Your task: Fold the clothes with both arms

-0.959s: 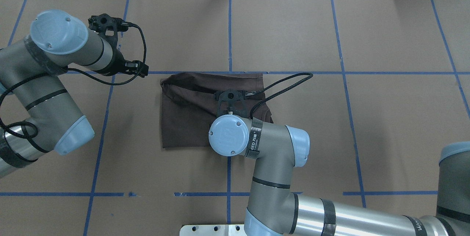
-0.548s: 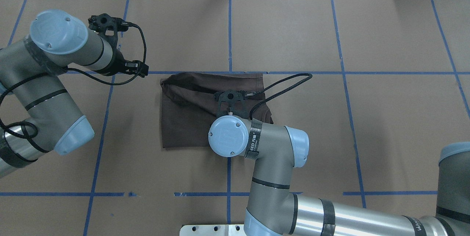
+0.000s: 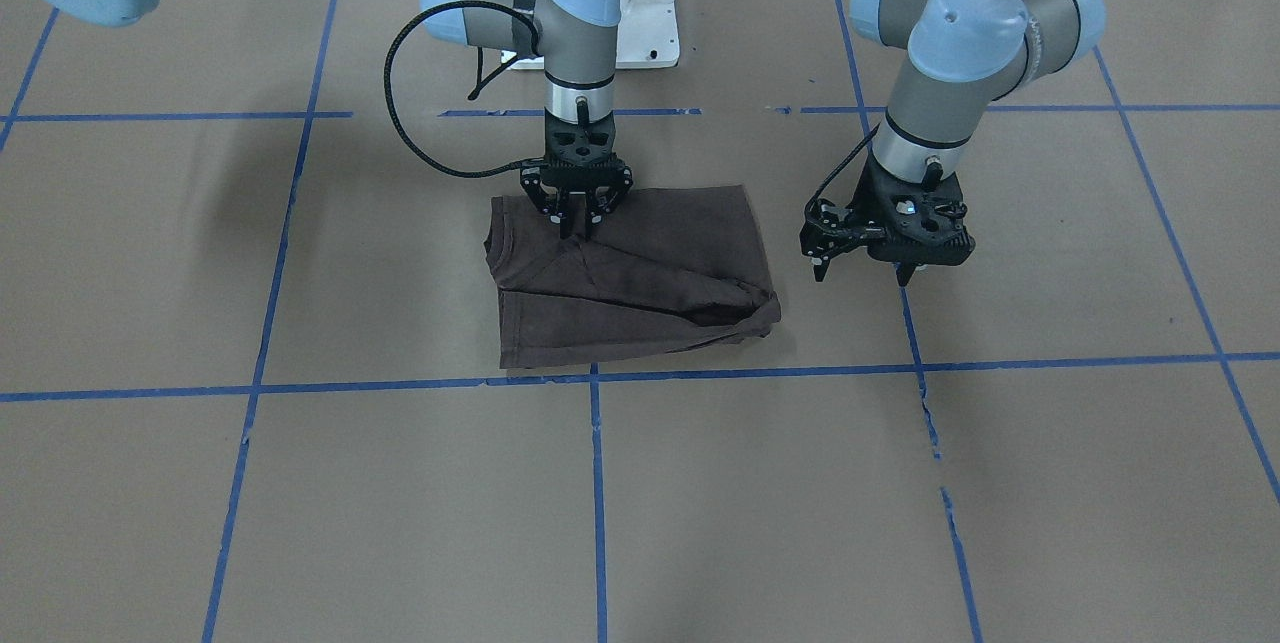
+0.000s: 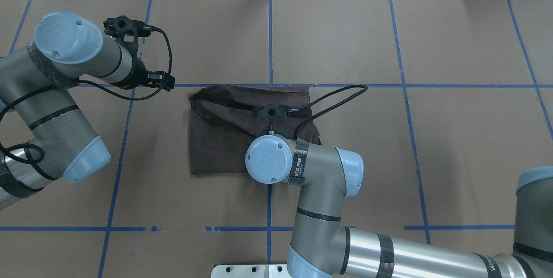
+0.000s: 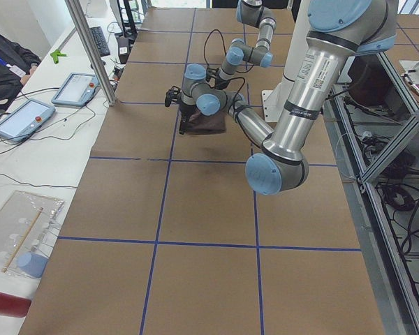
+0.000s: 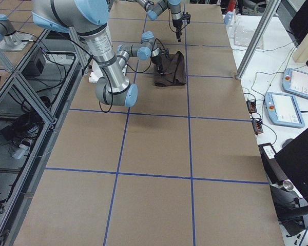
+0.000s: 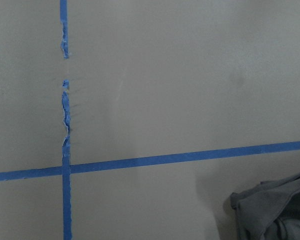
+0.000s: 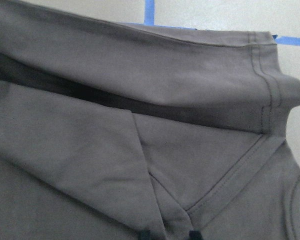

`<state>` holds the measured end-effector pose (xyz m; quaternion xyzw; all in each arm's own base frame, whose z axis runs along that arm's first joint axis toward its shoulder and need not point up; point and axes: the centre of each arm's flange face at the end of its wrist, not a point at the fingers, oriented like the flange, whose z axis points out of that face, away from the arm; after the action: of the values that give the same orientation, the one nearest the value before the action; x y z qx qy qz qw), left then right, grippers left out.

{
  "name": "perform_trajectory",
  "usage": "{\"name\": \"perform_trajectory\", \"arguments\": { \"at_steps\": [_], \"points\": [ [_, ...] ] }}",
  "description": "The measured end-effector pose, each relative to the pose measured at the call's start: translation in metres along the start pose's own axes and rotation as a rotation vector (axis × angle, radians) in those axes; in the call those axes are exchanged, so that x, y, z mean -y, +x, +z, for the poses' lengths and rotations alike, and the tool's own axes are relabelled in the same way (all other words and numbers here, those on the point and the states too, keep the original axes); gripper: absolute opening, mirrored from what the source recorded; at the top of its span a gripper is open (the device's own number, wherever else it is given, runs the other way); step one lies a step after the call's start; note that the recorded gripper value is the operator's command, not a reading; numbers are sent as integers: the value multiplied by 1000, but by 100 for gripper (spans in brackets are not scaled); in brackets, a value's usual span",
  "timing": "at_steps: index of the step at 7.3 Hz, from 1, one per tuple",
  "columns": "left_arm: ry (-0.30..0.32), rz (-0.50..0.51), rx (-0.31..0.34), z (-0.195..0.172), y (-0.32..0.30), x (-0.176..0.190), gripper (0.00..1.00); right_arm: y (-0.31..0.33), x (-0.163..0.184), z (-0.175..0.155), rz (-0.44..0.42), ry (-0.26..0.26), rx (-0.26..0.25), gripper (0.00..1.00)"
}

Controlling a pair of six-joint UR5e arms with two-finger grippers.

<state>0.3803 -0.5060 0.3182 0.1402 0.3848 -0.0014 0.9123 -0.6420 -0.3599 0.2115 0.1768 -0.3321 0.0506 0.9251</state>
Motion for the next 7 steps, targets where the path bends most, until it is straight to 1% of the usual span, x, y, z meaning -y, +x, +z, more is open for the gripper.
{"name": "perform_trajectory", "arguments": {
  "at_steps": [4, 5, 7],
  "points": [
    [0, 1, 0, 0, 0, 0, 100, 0, 3, 0, 7, 8, 3, 33],
    [0, 1, 0, 0, 0, 0, 100, 0, 3, -1, 10, 9, 5, 33],
    [0, 1, 0, 0, 0, 0, 100, 0, 3, 0, 12, 9, 4, 36]
  ]
}}
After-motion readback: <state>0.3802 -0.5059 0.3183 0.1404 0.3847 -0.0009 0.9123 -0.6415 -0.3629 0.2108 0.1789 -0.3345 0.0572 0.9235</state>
